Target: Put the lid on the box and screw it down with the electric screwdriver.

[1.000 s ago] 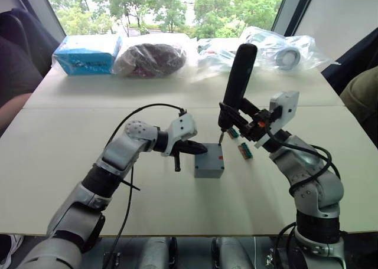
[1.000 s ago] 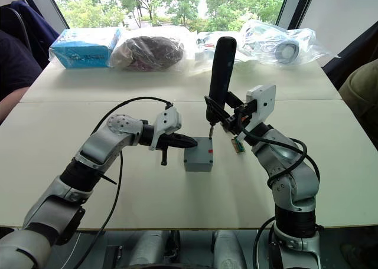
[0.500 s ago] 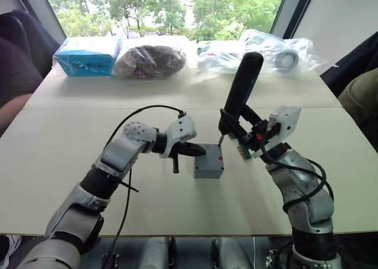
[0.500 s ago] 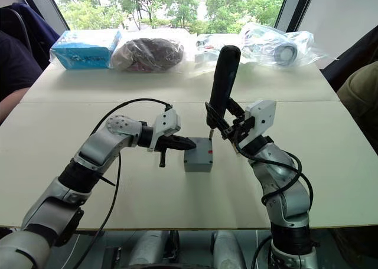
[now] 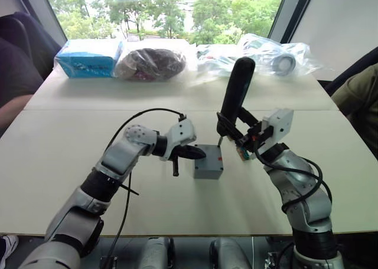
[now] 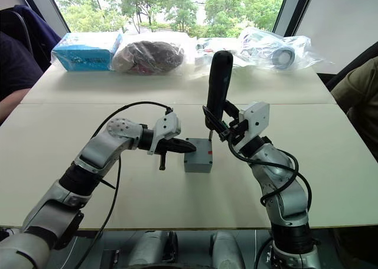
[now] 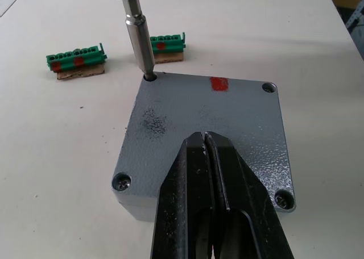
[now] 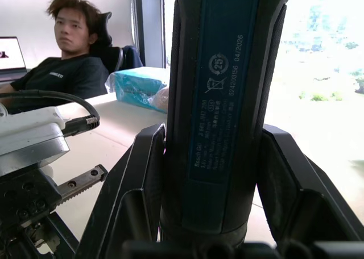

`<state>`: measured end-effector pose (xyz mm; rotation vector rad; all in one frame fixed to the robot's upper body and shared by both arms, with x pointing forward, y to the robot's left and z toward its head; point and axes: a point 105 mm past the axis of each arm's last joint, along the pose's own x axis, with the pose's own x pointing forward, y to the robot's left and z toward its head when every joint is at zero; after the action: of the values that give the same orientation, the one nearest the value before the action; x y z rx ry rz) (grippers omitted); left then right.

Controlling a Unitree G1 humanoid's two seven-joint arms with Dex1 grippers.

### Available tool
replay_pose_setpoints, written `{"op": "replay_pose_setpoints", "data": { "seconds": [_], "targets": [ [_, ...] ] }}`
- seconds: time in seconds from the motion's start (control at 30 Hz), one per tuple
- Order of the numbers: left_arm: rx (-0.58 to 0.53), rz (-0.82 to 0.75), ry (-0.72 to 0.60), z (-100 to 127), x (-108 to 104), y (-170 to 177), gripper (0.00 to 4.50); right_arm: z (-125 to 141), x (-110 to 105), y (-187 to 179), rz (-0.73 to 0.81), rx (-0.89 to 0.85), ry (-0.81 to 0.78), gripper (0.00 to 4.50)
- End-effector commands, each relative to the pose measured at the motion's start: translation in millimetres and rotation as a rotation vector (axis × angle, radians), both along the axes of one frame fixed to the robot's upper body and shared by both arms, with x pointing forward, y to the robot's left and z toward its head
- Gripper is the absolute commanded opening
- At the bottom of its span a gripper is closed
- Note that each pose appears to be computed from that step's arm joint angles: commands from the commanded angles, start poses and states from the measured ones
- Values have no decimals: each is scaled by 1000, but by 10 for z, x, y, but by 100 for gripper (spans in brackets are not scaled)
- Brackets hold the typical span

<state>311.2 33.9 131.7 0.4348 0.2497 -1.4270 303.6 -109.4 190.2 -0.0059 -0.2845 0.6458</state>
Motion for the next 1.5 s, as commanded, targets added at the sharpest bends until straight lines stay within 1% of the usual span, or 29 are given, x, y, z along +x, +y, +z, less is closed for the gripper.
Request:
{"op": "replay_pose_setpoints", "data": {
  "seconds": [0.03, 0.57, 0.77, 0.87, 0.9, 0.93, 1.0, 1.07, 1.17, 1.23, 1.27, 1.3, 1.37, 1.4, 1.43, 1.5],
  "targets": [
    [17, -6, 8, -68, -24, -7, 0, -479, 71, -26, -17, -37, 198, 181],
    [6, 8, 7, -85, 1, -11, 0, -412, 93, -31, -15, -40, 173, 181],
    [3, 5, 8, -99, -16, -28, 0, -296, 114, -44, -12, -42, 141, 181],
    [1, 7, 10, -105, -24, -27, 0, -123, 141, -72, -19, -15, 107, 181],
    [0, 11, 11, -106, -23, -19, 0, 92, 151, -82, -11, 28, 59, 181],
    [0, 13, 12, -106, -22, -13, 0, 239, 148, -87, -2, 57, 26, 181],
    [-17, 32, -1, -67, 7, -8, 0, 845, 208, -264, -30, 136, -71, 181],
    [-46, 47, 0, -12, 25, -20, 0, 1229, 254, -447, -72, 180, -89, 181],
    [-131, 59, 46, 114, 18, -49, 0, 1533, 286, -648, -47, 261, -5, 181],
    [-220, 71, 88, 276, 22, -55, 0, 1623, 363, -845, -75, 299, 100, 181],
    [-250, 74, 102, 337, 21, -52, 0, 1640, 389, -919, -96, 304, 137, 181],
    [-278, 75, 107, 420, 23, -31, 0, 1593, 426, -1006, -128, 283, 202, 181],
    [-258, 35, 70, 535, -39, 36, 0, 1269, 464, -1123, -201, 108, 388, 181],
    [-237, 6, 55, 578, -89, 67, 0, 1081, 443, -1167, -206, 50, 507, 181],
    [-213, -20, 43, 597, -136, 93, 0, 918, 409, -1201, -204, 21, 608, 181],
    [-178, -59, 34, 612, -213, 130, 0, 721, 354, -1248, -191, 3, 726, 181]
  ]
}}
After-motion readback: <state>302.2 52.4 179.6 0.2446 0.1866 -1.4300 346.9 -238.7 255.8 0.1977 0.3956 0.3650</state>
